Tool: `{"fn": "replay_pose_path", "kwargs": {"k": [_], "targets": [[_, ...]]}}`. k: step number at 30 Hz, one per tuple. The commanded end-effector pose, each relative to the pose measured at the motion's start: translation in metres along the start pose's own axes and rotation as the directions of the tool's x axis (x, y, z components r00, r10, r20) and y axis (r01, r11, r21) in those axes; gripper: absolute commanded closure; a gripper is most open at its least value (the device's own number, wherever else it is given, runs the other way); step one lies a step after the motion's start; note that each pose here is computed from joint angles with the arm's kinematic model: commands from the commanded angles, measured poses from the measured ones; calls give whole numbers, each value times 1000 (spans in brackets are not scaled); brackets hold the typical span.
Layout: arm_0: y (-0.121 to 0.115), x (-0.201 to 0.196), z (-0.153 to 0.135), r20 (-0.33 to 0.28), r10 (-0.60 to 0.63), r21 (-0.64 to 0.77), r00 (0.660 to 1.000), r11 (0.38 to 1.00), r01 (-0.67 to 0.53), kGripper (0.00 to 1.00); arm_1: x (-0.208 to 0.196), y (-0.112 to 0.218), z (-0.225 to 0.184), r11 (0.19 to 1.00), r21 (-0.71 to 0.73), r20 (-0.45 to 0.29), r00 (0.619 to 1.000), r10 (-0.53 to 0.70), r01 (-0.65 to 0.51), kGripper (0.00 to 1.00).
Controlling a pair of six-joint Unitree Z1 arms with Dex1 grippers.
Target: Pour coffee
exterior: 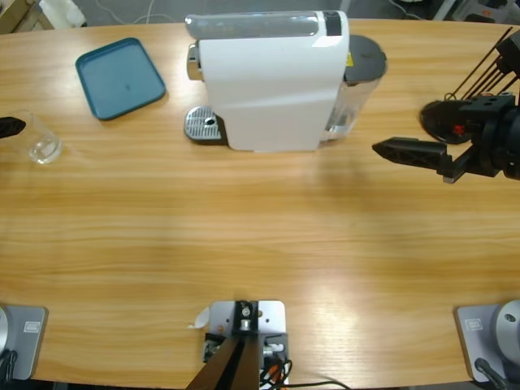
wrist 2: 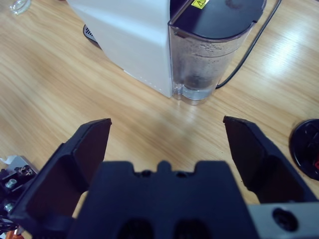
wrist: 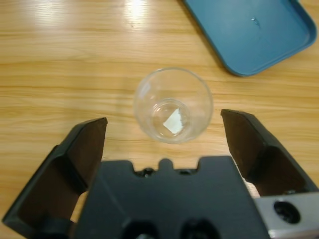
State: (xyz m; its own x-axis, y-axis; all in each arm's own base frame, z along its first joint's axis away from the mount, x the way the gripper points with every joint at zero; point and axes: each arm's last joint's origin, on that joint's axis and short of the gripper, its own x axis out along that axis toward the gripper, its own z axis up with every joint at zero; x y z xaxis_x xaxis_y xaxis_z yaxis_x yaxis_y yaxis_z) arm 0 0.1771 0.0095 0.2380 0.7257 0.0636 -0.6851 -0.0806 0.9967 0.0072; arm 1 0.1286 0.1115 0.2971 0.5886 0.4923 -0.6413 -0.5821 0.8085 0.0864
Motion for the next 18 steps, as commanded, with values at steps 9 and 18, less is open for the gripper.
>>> {"fn": "replay_pose_path", "kwargs": {"k": [9, 18], "targets": [[3, 20, -10, -71, -5, -6, 997, 1000, 5, 4, 14, -3, -8, 1000, 20, -60, 998, -5, 6, 0], [0, 22, -7, -47, -51, -7, 998, 999, 51, 3, 16, -2, -9, 1000, 21, -67, 998, 1, 0, 0]]}}
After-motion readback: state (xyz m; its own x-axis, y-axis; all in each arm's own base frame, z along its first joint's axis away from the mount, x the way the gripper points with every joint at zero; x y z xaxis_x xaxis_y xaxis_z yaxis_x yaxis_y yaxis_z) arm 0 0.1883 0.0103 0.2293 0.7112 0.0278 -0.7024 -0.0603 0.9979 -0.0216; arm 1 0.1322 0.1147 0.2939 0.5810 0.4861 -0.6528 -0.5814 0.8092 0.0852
